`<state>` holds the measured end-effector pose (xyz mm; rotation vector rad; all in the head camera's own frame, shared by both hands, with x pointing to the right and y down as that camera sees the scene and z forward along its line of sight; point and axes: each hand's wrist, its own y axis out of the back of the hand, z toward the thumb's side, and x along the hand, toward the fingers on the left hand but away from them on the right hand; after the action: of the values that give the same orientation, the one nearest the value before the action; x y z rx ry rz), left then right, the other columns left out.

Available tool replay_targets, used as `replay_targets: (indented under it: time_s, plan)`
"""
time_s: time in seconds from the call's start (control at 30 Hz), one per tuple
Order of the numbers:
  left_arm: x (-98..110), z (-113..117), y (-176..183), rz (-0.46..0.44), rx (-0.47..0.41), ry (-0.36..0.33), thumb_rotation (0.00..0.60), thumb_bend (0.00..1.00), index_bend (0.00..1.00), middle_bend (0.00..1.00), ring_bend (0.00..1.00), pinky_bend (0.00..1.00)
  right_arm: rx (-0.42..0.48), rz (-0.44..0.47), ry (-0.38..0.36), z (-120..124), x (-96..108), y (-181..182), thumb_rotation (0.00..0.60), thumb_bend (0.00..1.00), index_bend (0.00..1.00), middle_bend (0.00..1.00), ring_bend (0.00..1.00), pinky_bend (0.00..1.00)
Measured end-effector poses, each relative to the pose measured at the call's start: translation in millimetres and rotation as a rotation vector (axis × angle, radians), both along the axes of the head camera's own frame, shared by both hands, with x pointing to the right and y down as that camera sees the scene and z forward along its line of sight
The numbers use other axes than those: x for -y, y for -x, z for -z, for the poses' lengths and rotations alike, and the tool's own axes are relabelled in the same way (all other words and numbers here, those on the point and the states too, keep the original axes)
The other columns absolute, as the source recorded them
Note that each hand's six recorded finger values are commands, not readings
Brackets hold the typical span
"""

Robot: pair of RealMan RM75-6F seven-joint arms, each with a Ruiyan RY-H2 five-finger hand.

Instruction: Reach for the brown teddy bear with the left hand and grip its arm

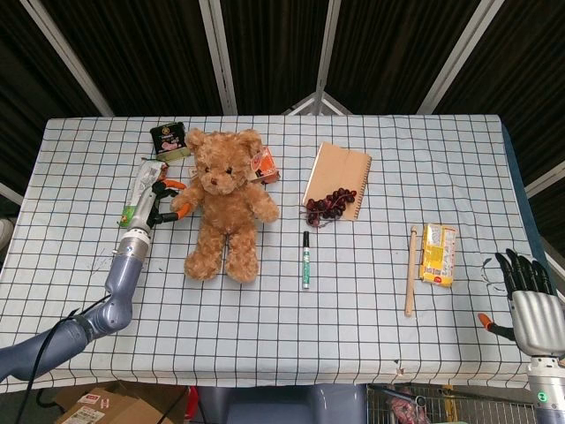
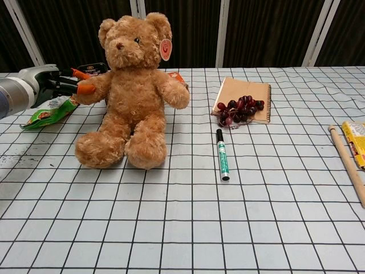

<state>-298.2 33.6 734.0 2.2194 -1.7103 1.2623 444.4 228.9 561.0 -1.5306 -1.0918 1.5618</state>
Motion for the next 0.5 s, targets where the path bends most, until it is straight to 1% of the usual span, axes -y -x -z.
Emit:
replay_targets:
  time_s: [0.07, 0.13, 0.2, 0.27, 0.3, 0.37, 0.43, 0.5]
  plan:
    - [-2, 0, -1, -0.020, 0.021, -0.004, 0.600, 0.47, 0.35, 0.46, 0.01, 0.00, 0.000, -0.001, 0.001, 0, 0, 0, 0.600, 0.17, 0.02, 0.00, 0.01, 0.00]
    - [-6, -3, 0, -0.037, 0.042, 0.009, 0.600, 0.47, 0.35, 0.45, 0.01, 0.00, -0.001, -0.001, -0.001, 0, -1, 0, 0.600, 0.17, 0.02, 0.00, 0.01, 0.00]
    - [-8, -5, 1, -0.031, 0.039, 0.018, 0.600, 0.44, 0.33, 0.39, 0.00, 0.00, 0.000, 0.000, -0.004, 1, 0, 0, 0.600, 0.17, 0.02, 0.00, 0.01, 0.00]
    - [-7, -3, 0, -0.019, 0.020, 0.016, 0.600, 0.41, 0.31, 0.27, 0.00, 0.00, 0.000, 0.001, -0.007, 2, 0, 0, 0.600, 0.17, 0.02, 0.00, 0.01, 0.00]
    - [-6, -2, 0, -0.018, 0.013, 0.012, 0.600, 0.41, 0.30, 0.23, 0.00, 0.00, 0.000, 0.002, -0.008, 2, 0, 1, 0.600, 0.17, 0.02, 0.00, 0.01, 0.00]
    - [-5, 2, -2, -0.032, 0.000, 0.000, 0.600, 0.41, 0.27, 0.10, 0.00, 0.00, 0.002, 0.002, -0.009, 2, 0, 1, 0.600, 0.17, 0.02, 0.00, 0.01, 0.00]
    - [-5, 8, -7, -0.052, -0.030, -0.008, 0.600, 0.41, 0.25, 0.03, 0.00, 0.00, 0.003, 0.002, -0.009, 2, 1, 1, 0.600, 0.17, 0.02, 0.00, 0.01, 0.00]
    - [-6, 15, -10, -0.070, -0.068, -0.007, 0.600, 0.41, 0.23, 0.01, 0.00, 0.00, 0.006, 0.004, -0.007, 2, 1, 2, 0.600, 0.17, 0.02, 0.00, 0.01, 0.00]
